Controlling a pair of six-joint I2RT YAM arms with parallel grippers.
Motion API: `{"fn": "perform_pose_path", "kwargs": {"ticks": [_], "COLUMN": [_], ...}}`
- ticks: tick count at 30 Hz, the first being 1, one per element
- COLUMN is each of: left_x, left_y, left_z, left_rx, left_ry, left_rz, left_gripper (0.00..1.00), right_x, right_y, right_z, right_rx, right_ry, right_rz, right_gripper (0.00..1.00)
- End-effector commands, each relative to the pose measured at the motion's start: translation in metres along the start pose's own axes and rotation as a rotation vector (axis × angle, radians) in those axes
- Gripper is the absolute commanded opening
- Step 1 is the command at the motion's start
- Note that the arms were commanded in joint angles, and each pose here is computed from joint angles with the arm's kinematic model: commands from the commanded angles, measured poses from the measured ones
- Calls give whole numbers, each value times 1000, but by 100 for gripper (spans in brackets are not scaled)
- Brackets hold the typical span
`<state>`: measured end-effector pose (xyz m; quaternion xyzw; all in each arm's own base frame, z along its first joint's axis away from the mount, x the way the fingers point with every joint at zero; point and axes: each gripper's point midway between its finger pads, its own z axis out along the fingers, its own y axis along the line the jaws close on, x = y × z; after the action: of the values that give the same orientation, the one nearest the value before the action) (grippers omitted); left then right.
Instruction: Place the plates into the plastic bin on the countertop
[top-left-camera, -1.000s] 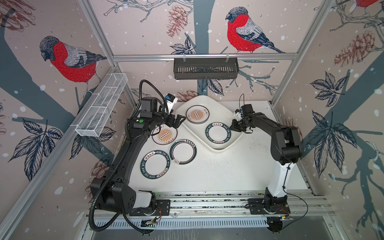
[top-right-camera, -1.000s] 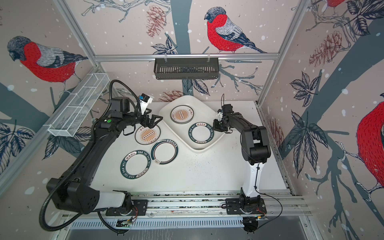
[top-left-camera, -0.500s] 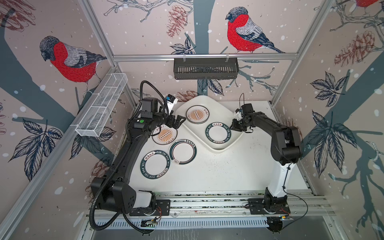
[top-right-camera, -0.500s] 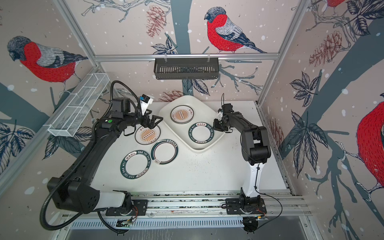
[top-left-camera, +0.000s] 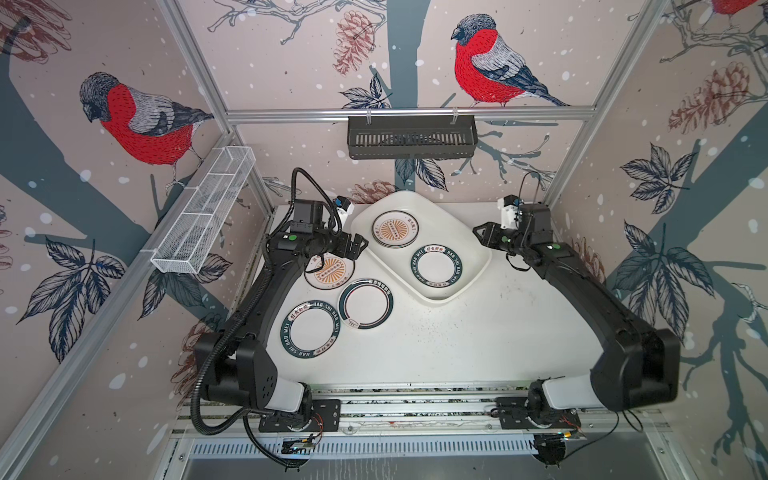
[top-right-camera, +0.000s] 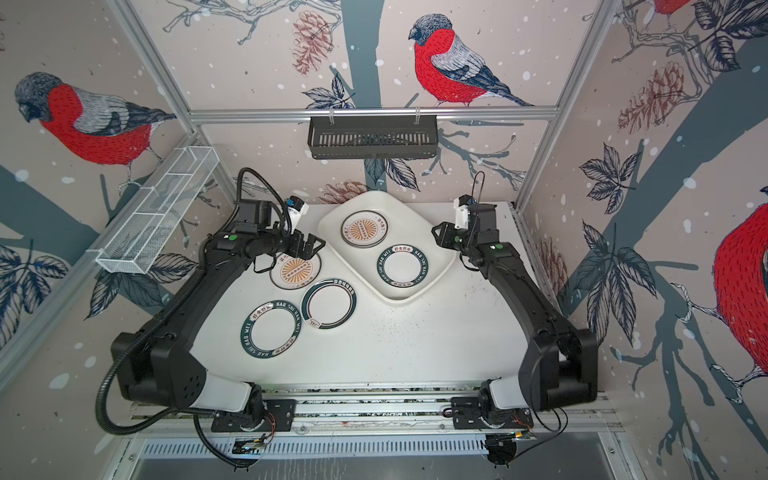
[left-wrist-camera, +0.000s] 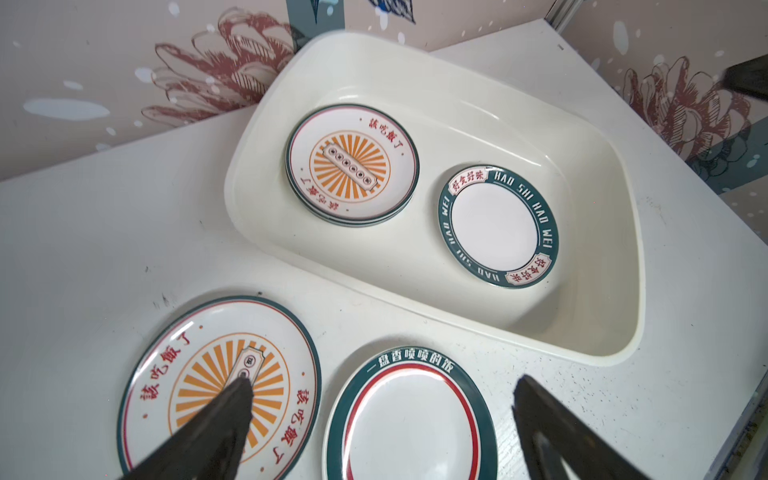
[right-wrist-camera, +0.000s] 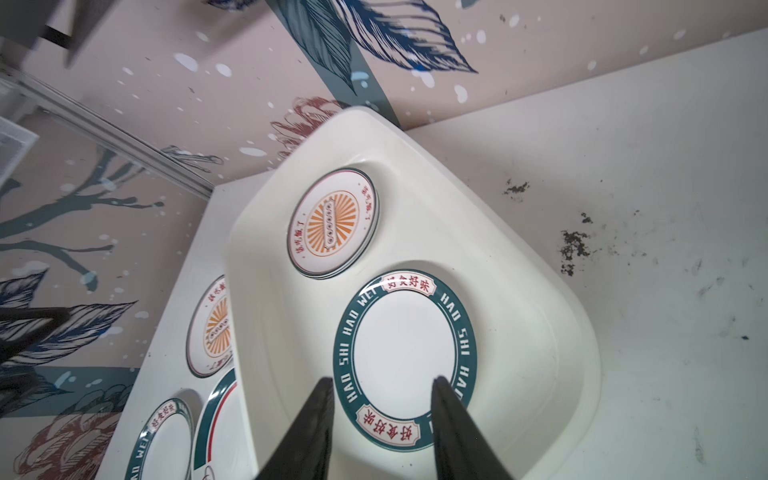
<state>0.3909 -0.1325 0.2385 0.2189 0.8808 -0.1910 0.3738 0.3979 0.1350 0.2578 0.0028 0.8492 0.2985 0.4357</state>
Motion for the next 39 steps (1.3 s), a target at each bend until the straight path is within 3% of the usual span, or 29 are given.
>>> {"fn": "perform_pose_path", "kwargs": {"ticks": [1,7,12,17,24,31,39], "left_x": [29,46,78,101,118,141,153], "left_y": [10,61,104,131,154,172,189], "left_z": [10,15,19,25,25,33,40], "left_rx": [-29,-79,-42,-168,-232,-213,-190], "left_ry": [93,76,89,97,100,120,122], "left_rz": [-90,-411,-677,-685,-736,-812,-844], "left_gripper": [97,96,93,90,89,84,72], "right_x": [-7,39,64,77,84,84,87], "right_y": [30,42,47,46,43,45,45], "right_z": [-29,-55,-69,-72,-67,-59,-57], "right_rx": [-133,-196,-229,-246,-250,-279,-286], "right_ry": [-135,-141,-168,-183,-181,-170,-166], "right_rz": [5,7,36,66,82,97,114], "right_gripper": [43,44,42,40,39,38,38]}}
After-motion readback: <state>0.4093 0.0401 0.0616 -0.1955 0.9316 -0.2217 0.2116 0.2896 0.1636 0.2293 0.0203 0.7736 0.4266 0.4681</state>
